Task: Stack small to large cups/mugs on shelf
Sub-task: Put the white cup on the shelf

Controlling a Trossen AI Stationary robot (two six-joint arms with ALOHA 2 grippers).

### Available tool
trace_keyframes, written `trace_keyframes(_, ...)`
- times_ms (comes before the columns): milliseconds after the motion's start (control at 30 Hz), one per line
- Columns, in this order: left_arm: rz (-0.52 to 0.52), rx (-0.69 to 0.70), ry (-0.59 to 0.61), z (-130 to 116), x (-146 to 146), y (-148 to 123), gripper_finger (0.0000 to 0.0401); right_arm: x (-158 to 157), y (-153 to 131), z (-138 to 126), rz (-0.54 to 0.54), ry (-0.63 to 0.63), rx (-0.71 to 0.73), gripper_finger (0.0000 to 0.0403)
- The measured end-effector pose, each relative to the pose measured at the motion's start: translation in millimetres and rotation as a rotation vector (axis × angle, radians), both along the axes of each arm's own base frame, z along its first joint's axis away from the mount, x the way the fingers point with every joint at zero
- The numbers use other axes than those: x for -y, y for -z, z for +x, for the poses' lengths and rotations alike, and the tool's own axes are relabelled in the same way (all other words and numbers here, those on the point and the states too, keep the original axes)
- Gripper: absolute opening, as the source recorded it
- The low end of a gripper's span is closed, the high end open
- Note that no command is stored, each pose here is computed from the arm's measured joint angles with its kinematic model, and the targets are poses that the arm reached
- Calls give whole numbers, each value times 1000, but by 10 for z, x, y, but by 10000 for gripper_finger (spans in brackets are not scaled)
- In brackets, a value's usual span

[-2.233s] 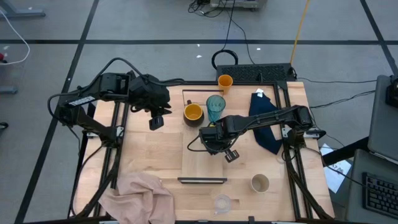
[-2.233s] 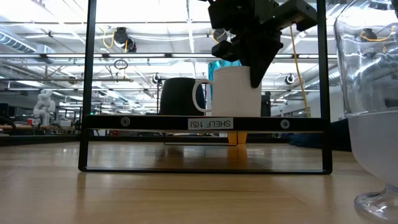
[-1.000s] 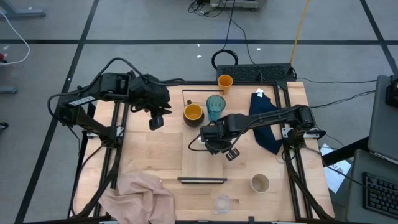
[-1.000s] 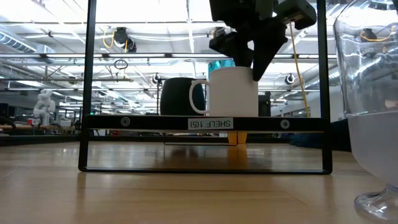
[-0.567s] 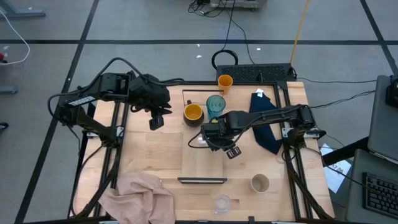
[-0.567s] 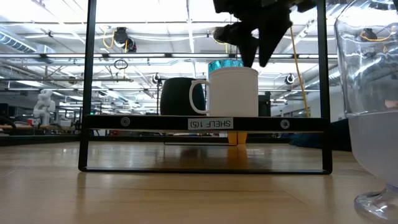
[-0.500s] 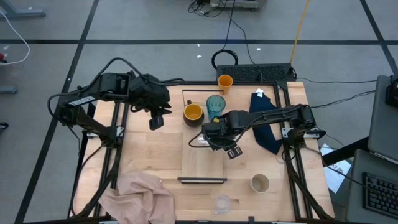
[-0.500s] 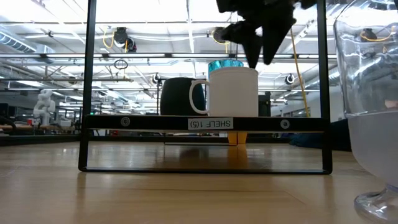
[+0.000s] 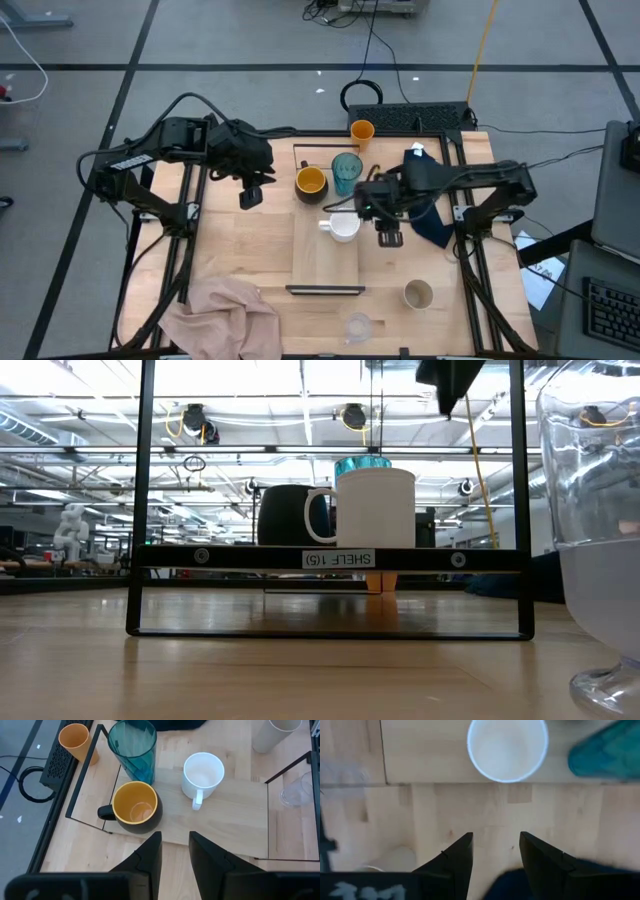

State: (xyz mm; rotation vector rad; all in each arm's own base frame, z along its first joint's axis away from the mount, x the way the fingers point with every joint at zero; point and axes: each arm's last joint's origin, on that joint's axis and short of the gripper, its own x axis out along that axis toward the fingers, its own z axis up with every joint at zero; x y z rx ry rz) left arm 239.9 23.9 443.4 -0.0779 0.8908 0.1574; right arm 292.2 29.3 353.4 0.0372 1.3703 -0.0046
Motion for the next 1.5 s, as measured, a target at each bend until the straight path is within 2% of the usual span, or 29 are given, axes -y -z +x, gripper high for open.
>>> trace_keyframes(100, 1, 2, 0, 2, 0, -1, 99, 6, -93, -108, 33, 102, 14, 153)
trace_keyframes(233, 10, 2, 9, 3, -1, -2, 99, -91, -180, -215, 151, 181, 18, 153)
trace_keyframes(333, 10, 2, 10, 2, -1, -2, 99, -219, -202, -280, 200, 187, -9, 153)
trace_keyframes(700, 19, 1, 19, 3, -1, -3, 99, -687, -201, -450, 217, 179, -68, 153)
trace_keyframes(900, 25, 3, 19, 5, -3, -4, 99, -947, -53, -420, 266, 202, -28, 153)
trace_keyframes(1067, 38, 4, 34, 9, -4, -6, 99, -1206, 143, -398, 326, 168, 14, 153)
trace_keyframes(1267, 42, 34, 35, 31, -6, -24, 99, -1311, 361, -491, 295, 201, -58, 153)
trace_keyframes(1500, 43, 33, 35, 31, -6, -23, 99, -1422, 448, -587, 283, 191, -93, 153)
